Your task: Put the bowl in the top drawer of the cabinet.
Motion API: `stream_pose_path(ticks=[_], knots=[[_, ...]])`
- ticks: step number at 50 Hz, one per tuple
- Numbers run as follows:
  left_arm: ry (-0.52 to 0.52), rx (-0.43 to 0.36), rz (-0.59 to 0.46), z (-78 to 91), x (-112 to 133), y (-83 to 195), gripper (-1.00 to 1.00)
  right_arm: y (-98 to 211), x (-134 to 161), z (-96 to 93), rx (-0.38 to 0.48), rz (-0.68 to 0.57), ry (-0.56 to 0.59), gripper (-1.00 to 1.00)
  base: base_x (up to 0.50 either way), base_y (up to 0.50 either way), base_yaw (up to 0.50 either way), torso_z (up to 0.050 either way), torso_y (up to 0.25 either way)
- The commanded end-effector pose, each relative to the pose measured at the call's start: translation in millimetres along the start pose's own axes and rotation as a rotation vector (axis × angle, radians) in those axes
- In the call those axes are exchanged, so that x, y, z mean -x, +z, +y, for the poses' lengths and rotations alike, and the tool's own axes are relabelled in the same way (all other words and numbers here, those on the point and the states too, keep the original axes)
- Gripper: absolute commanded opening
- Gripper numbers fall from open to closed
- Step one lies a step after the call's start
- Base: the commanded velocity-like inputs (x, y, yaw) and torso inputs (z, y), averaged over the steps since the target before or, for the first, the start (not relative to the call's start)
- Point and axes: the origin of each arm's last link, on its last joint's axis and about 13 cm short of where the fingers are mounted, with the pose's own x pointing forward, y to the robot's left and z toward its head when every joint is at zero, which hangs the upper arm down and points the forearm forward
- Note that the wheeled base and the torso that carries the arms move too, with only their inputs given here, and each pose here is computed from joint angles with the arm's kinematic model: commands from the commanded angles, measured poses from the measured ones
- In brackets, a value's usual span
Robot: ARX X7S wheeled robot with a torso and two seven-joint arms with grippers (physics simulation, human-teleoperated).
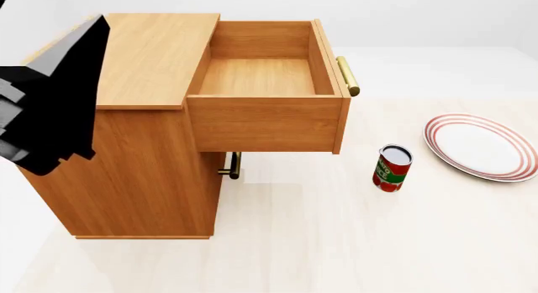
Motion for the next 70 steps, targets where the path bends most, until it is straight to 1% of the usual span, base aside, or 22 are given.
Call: stream_pose_path(ticks=[1, 10, 14, 18, 19, 21, 28, 34, 38, 46, 53, 56, 60, 62, 66, 70], knots=[[0.005, 0.005, 0.006, -0.2, 0.8, -3.0, 1.00, -12.1, -22.2, 12.7, 0.015, 0.052, -0.015, 1.00, 0.00, 0.00, 0.00, 0.000, 0.000], [0.010, 0.009, 0.015, 1.0, 0.4, -6.0, 1.00, -9.6, -41.6, 23.2, 0.043, 0.074, -0.023, 1.00, 0.00, 0.00, 0.00, 0.000, 0.000], [0.013, 0.012, 0.021, 1.6, -0.1, -8.0, 1.00, 1.7, -52.1, 34.4, 0.061, 0.084, -0.030, 1.00, 0.00, 0.00, 0.00, 0.000, 0.000], [0.014, 0.013, 0.024, 1.8, -0.5, -8.5, 1.00, 11.2, -57.9, 41.8, 0.073, 0.091, -0.035, 1.00, 0.00, 0.00, 0.00, 0.000, 0.000], [0.014, 0.013, 0.024, 1.9, -0.5, -8.5, 1.00, 12.5, -58.4, 42.6, 0.074, 0.093, -0.035, -1.00, 0.00, 0.00, 0.00, 0.000, 0.000], [0.015, 0.012, 0.026, 2.0, -0.7, -8.6, 1.00, 10.1, -57.5, 40.6, 0.074, 0.095, -0.036, -1.00, 0.00, 0.00, 0.00, 0.000, 0.000], [0.014, 0.011, 0.027, 2.4, -1.5, -8.7, 1.00, -11.4, -43.6, 22.0, 0.063, 0.104, -0.046, -1.00, 0.00, 0.00, 0.00, 0.000, 0.000], [0.011, 0.006, 0.023, 2.9, -2.7, -6.2, 1.00, -14.8, -22.6, 9.8, 0.053, 0.108, -0.066, -1.00, 0.00, 0.00, 0.00, 0.000, 0.000], [0.011, -0.003, 0.016, 3.7, -2.7, -2.7, 1.00, -11.7, 0.3, -1.8, 0.046, 0.099, -0.091, -1.00, 0.00, 0.00, 0.00, 0.000, 0.000], [0.011, -0.012, 0.000, 3.5, 0.3, 1.1, 1.00, 12.2, 41.6, -21.4, 0.056, 0.049, -0.128, -1.00, 0.00, 0.00, 0.00, 0.000, 0.000], [0.009, -0.008, -0.011, 2.7, 3.9, 1.0, 1.00, 24.3, 71.9, -32.1, 0.119, 0.012, -0.143, -1.00, 0.00, 0.00, 0.00, 0.000, 0.000], [0.010, -0.005, -0.021, 1.8, 9.0, 2.1, 1.00, 30.4, 84.8, -36.0, 0.167, -0.016, -0.140, -1.00, 0.00, 0.00, 0.00, 0.000, 0.000], [0.012, -0.003, -0.044, 1.1, 15.8, 6.1, 1.00, 47.3, 97.3, -41.5, 0.218, -0.046, -0.141, -1.00, 0.00, 0.00, 0.00, 0.000, 0.000], [0.015, 0.002, -0.065, 0.9, 19.4, 8.7, 1.00, 59.7, 100.6, -41.1, 0.241, -0.059, -0.149, -1.00, 0.00, 0.00, 0.00, 0.000, 0.005], [0.020, 0.011, -0.104, 0.1, 26.9, 12.1, 1.00, 99.3, 104.2, -33.0, 0.306, -0.098, -0.156, -1.00, 0.00, 0.00, 0.00, 0.000, 0.000], [0.024, 0.014, -0.131, -0.9, 32.1, 13.7, 1.00, 132.6, 106.0, -26.9, 0.373, -0.134, -0.150, -1.00, 0.00, 0.00, 0.00, 0.000, 0.000]])
